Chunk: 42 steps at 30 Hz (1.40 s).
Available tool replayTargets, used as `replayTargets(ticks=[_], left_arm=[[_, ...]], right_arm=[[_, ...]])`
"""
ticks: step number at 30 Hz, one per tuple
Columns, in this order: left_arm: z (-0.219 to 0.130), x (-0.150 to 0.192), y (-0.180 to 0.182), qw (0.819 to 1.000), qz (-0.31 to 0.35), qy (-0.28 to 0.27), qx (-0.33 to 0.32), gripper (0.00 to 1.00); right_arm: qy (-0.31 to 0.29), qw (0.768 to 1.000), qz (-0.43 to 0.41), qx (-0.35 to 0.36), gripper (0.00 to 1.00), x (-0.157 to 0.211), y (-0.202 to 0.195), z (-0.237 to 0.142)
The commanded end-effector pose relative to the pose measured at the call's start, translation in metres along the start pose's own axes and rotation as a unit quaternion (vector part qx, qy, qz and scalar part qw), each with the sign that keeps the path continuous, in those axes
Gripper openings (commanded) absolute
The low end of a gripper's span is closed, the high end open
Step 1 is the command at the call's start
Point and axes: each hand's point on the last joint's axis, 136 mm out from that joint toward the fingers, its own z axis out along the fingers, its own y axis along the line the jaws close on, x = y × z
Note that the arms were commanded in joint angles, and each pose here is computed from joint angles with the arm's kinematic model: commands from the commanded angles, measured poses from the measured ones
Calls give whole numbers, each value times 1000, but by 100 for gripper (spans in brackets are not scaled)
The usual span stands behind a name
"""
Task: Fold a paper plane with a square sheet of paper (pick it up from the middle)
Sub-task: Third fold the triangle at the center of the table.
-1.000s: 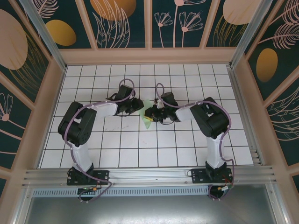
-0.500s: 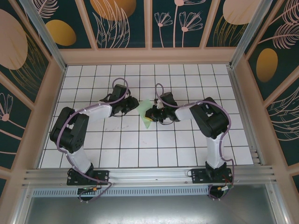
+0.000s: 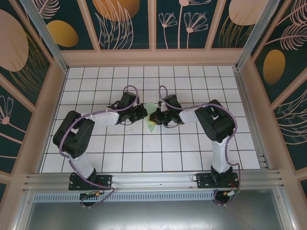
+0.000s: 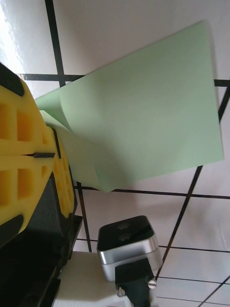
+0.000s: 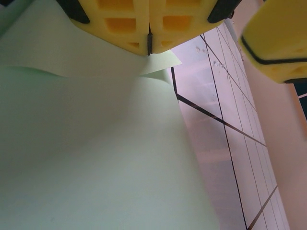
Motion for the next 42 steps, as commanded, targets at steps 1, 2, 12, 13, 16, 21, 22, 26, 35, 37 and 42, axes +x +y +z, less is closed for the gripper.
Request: replayTargets(ticks=[1,2,12,13,16,21,22,26,35,37,42], left_arm=[[10,8,6,1000,5,14,-1,0],[12,8,6,1000,5,15,-1,0],[23,16,18,999,-1,31,-17,0],[24,18,19,999,-1,33,-18,0],[26,20,22,999,-3,36,-23,0],[29,22,33,998,-6,39,-44,0],[30,24,36,998,-6,42,-50,0],[32,34,52,996,-3,55,-75,0],[33,42,61,995,1,65,-82,0],[33,42,61,995,4,66,-80,0],[34,43,58,995,12,72,-75,0]], right_arm=[[14,997,33,67,2,14,-42,8],[15,997,32,67,2,13,-41,8],[13,998,32,58,2,12,-35,8],[14,998,32,58,2,12,-35,8],[14,998,31,55,2,11,-32,8],[10,999,17,37,2,7,-17,2],[7,999,12,31,2,6,-11,0],[-10,1000,-26,2,3,-3,17,-19],[-17,997,-70,37,3,-13,3,-29],[-11,996,-75,40,3,-14,2,-26],[-2,995,-82,53,3,-17,-3,-20]])
